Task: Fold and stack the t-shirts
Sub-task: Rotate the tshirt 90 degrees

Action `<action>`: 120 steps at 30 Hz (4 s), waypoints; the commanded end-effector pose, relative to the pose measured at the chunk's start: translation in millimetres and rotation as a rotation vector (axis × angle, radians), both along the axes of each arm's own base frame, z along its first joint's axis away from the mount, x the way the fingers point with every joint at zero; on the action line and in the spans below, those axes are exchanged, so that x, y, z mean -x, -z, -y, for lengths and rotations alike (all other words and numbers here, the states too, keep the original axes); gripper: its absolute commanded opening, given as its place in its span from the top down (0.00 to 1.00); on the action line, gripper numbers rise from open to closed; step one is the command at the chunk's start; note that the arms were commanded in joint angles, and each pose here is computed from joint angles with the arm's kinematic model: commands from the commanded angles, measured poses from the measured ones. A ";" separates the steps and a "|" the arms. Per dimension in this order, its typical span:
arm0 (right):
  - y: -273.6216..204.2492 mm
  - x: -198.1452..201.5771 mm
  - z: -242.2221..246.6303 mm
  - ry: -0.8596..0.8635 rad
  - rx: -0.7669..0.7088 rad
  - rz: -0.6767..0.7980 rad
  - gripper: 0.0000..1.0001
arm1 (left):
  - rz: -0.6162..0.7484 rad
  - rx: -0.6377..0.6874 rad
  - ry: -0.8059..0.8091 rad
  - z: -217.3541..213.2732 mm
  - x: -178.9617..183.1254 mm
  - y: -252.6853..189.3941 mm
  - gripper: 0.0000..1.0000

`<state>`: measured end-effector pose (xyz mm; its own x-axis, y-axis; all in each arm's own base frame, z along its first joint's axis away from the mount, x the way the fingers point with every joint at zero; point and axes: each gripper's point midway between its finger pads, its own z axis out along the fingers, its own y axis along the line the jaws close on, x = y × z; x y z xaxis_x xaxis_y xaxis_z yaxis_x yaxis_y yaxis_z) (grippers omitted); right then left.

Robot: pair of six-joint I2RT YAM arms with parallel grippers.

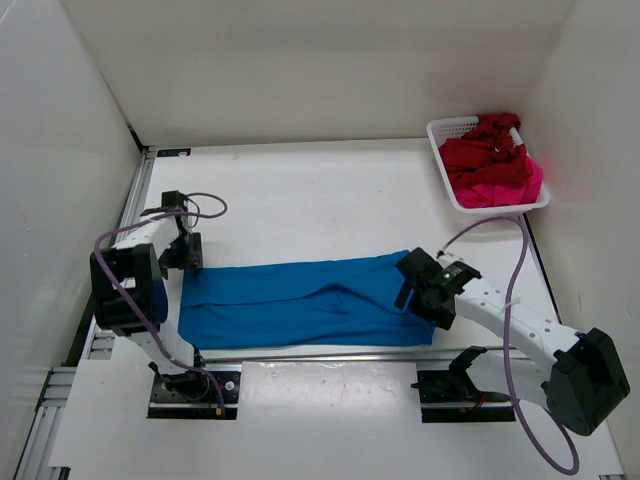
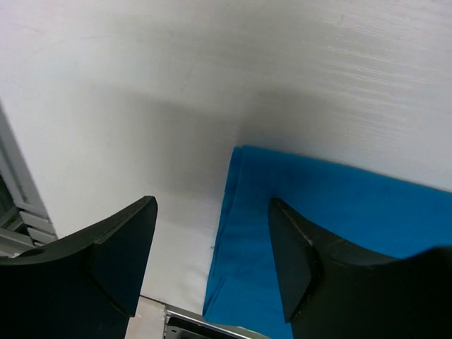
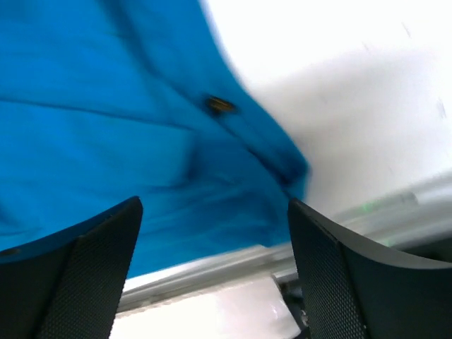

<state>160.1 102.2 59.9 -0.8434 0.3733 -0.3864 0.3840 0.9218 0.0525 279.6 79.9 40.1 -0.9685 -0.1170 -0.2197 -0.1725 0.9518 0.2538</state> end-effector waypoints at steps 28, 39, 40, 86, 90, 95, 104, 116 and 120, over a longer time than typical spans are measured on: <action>22.9 -106.4 -7.7 -0.042 -0.094 -0.022 1.00 | 0.024 0.033 -0.061 -12.1 9.4 7.8 0.20; 11.8 -345.3 -99.8 -0.170 -0.128 0.097 0.97 | 0.044 0.118 -0.128 -23.2 4.2 -16.0 0.03; -23.1 -382.5 -113.7 -0.184 -0.159 0.221 0.95 | 0.047 0.128 -0.116 -19.7 -0.5 -16.1 0.02; 34.8 61.9 -359.8 -0.201 -0.632 -0.221 0.41 | 0.219 0.223 -0.099 14.9 64.0 -53.9 0.01; 41.6 60.7 -367.1 -0.193 -0.573 -0.224 0.41 | 0.223 0.242 -0.092 18.2 62.9 -56.3 0.01; 49.7 53.7 -345.8 -0.066 -0.524 -0.196 0.52 | 0.237 0.256 -0.085 21.8 63.8 -60.0 0.01; 63.1 51.1 -339.5 -0.085 -0.496 -0.214 0.97 | 0.232 0.277 -0.080 25.9 65.1 -57.4 0.01; 70.6 59.5 -221.7 -0.116 -0.391 -0.165 1.00 | 0.162 0.368 -0.002 58.8 81.5 -50.8 0.05; 76.1 81.9 -170.5 -0.175 -0.387 -0.206 1.00 | 0.129 0.377 0.113 82.4 83.1 -50.3 0.06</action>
<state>100.0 332.2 13.4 -0.9215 0.3868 -0.0357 0.3221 0.8121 0.4865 200.3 15.5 86.7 -0.9404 -0.1690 -0.2950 -0.1423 0.9837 -0.1097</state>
